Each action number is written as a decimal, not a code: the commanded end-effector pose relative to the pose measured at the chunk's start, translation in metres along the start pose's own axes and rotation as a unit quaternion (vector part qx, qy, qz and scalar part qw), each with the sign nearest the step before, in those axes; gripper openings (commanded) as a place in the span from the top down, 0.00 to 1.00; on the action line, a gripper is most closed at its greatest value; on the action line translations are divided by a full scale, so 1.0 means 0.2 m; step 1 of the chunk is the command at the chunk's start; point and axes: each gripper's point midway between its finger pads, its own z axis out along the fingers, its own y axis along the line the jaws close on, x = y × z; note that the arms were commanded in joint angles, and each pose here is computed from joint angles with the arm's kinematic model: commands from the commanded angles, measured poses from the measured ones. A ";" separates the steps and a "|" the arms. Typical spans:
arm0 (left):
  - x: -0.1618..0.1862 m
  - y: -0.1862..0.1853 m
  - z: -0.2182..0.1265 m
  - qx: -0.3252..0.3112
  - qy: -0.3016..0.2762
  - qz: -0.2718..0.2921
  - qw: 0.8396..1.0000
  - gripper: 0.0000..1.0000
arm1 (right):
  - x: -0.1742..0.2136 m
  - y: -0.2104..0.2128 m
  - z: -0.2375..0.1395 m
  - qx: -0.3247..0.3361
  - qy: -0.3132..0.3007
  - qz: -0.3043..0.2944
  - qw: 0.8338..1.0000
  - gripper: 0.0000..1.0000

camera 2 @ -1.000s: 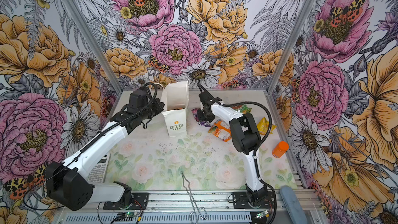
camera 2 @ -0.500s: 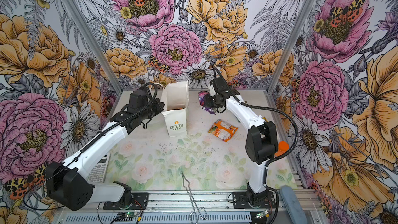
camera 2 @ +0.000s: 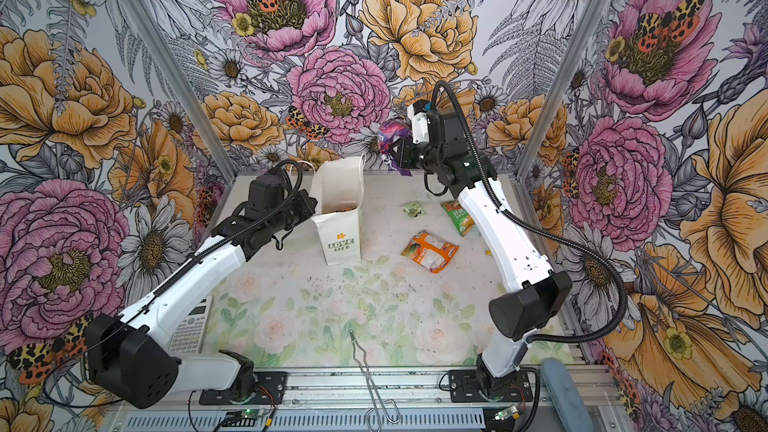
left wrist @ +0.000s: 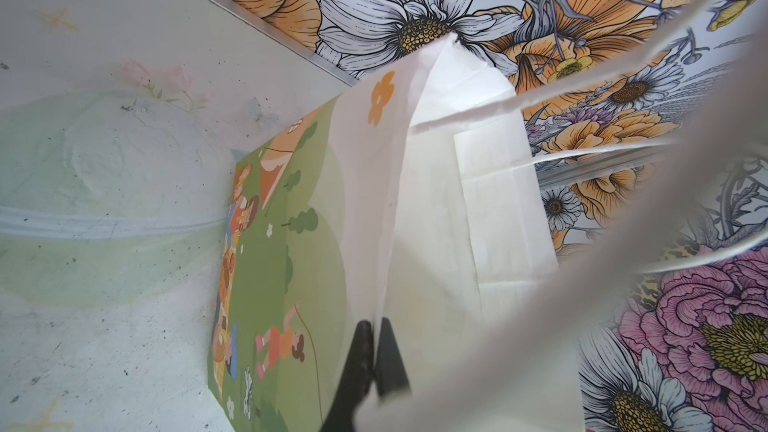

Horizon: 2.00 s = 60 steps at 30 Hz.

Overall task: Place the snacks into the paper bag
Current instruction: 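Carry the purple packet over the bag opening with the right gripper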

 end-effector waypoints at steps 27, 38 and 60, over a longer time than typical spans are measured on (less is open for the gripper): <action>-0.03 -0.03 -0.03 0.015 -0.015 -0.003 1.000 1.00 | 0.23 0.47 0.44 -0.094 -0.004 0.056 0.994 1.00; -0.01 -0.04 -0.02 0.023 -0.009 -0.005 1.000 1.00 | 0.40 0.43 0.54 -0.063 0.043 0.045 0.996 1.00; -0.02 -0.03 -0.02 0.020 -0.014 -0.008 1.000 1.00 | 0.52 0.36 0.50 -0.003 0.109 0.024 0.994 0.98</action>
